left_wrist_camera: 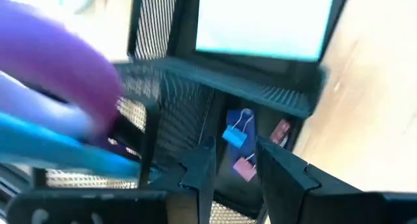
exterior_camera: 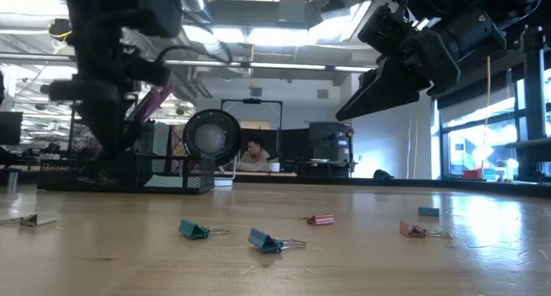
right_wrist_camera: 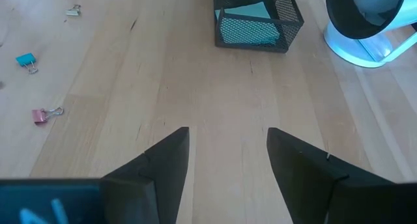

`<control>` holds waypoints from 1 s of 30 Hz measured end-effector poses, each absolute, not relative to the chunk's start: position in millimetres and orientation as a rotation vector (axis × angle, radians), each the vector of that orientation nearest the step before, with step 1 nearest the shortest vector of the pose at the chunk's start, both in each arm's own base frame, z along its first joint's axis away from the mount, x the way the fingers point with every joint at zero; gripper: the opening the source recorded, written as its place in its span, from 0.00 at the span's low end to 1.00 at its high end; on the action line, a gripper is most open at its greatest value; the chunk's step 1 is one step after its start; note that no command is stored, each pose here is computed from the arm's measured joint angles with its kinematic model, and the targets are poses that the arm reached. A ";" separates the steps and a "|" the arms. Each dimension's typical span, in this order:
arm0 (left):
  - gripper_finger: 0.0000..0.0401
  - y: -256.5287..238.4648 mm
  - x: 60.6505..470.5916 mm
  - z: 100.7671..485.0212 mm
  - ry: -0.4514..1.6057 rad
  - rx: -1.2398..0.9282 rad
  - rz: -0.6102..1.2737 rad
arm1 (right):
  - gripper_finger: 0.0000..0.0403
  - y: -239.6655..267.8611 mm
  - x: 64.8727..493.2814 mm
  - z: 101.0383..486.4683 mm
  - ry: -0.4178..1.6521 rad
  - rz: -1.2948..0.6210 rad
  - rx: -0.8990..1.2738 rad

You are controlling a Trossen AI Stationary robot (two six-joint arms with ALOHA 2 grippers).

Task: Pick and place office supplies into organizer
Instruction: Put the yellow binder clip into the black desk organizer

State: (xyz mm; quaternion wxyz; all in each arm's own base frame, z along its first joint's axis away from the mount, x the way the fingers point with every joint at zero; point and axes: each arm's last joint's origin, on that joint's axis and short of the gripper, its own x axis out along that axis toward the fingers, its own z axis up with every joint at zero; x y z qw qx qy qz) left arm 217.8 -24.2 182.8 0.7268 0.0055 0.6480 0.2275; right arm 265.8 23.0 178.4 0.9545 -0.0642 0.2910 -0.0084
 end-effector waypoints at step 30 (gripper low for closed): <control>0.39 -134.2 271.4 198.0 1.160 -0.003 -0.160 | 0.52 23.0 265.7 178.3 0.591 -0.019 -0.124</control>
